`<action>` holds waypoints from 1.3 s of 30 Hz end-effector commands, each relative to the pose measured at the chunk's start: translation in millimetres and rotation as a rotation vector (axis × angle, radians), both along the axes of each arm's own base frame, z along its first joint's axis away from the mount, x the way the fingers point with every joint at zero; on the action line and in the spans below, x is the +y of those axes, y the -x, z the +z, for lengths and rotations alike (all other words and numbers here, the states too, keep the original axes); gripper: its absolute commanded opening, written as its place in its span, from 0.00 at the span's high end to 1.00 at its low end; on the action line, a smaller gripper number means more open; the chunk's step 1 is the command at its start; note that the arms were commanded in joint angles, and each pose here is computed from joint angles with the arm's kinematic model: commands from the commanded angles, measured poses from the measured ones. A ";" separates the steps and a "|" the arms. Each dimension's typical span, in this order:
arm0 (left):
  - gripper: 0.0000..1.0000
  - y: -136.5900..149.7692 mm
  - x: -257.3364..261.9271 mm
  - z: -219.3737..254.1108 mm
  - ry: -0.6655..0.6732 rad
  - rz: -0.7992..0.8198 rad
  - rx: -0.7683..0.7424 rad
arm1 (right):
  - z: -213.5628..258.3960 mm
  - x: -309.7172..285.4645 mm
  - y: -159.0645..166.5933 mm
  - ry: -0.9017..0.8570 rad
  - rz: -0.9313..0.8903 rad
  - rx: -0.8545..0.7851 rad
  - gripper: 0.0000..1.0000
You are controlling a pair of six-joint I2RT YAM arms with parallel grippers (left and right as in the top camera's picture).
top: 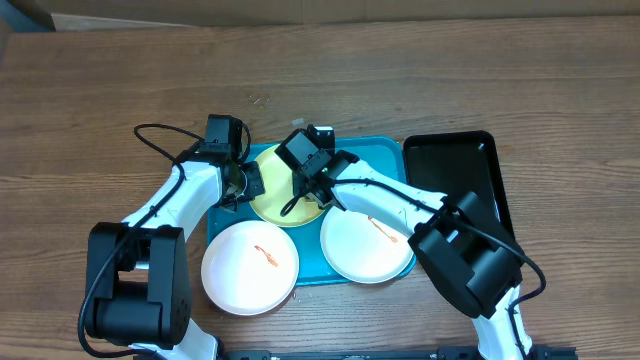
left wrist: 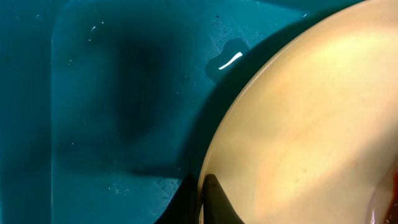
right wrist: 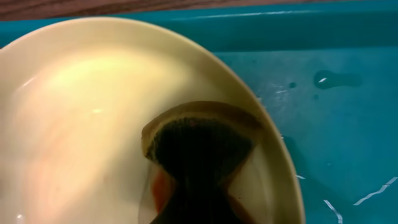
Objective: Clean dirty plates on tray and stack at the side
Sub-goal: 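Scrub the yellow-rimmed plate with the sponge in the right gripper, then dip the sponge into the water in the black tray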
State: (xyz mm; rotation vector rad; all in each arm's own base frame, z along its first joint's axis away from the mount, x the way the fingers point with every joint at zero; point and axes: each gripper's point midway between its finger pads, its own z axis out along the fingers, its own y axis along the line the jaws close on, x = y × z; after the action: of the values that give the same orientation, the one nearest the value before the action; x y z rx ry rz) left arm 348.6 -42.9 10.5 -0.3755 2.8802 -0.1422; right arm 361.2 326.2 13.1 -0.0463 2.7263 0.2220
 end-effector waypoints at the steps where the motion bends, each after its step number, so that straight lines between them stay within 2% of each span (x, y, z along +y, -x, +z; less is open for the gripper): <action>1: 0.96 -9.7 5.5 6.3 -0.009 0.019 -0.027 | -20.0 21.0 22.4 -0.075 0.060 0.124 0.96; 6: 0.96 -9.7 5.4 6.4 -0.009 0.019 -0.027 | -16.9 36.7 29.1 -0.139 0.097 0.148 0.96; 12: 0.96 -9.7 5.4 6.4 -0.009 0.019 -0.027 | 4.5 71.0 28.8 -0.331 0.200 0.174 0.96; 16: 0.96 -9.7 5.5 6.3 -0.010 0.019 -0.027 | 38.7 68.4 7.7 -0.441 0.218 0.173 0.96; 20: 0.96 -9.7 5.6 6.3 -0.010 0.019 -0.027 | 78.8 38.4 -19.6 -0.479 0.215 0.114 0.96; 25: 0.96 -9.7 5.5 6.3 -0.010 0.019 -0.027 | 124.0 -29.7 -30.4 -0.403 0.206 0.058 0.96; 29: 0.96 -9.7 5.5 6.3 -0.010 0.019 -0.027 | 135.9 -113.1 -28.1 -0.221 0.056 0.072 0.96; 34: 0.96 -9.7 5.5 6.3 -0.010 0.019 -0.027 | 127.3 -217.7 -13.7 0.036 -0.168 0.159 0.96; 39: 0.96 -9.5 5.5 6.3 -0.009 0.019 -0.026 | 100.7 -263.2 3.8 0.092 -0.270 0.262 0.96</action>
State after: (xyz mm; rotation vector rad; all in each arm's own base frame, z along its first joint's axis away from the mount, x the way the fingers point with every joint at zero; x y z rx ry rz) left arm 348.5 -42.9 10.6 -0.3755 2.8806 -0.1426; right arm 362.7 87.2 127.6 0.3122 2.9392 0.1477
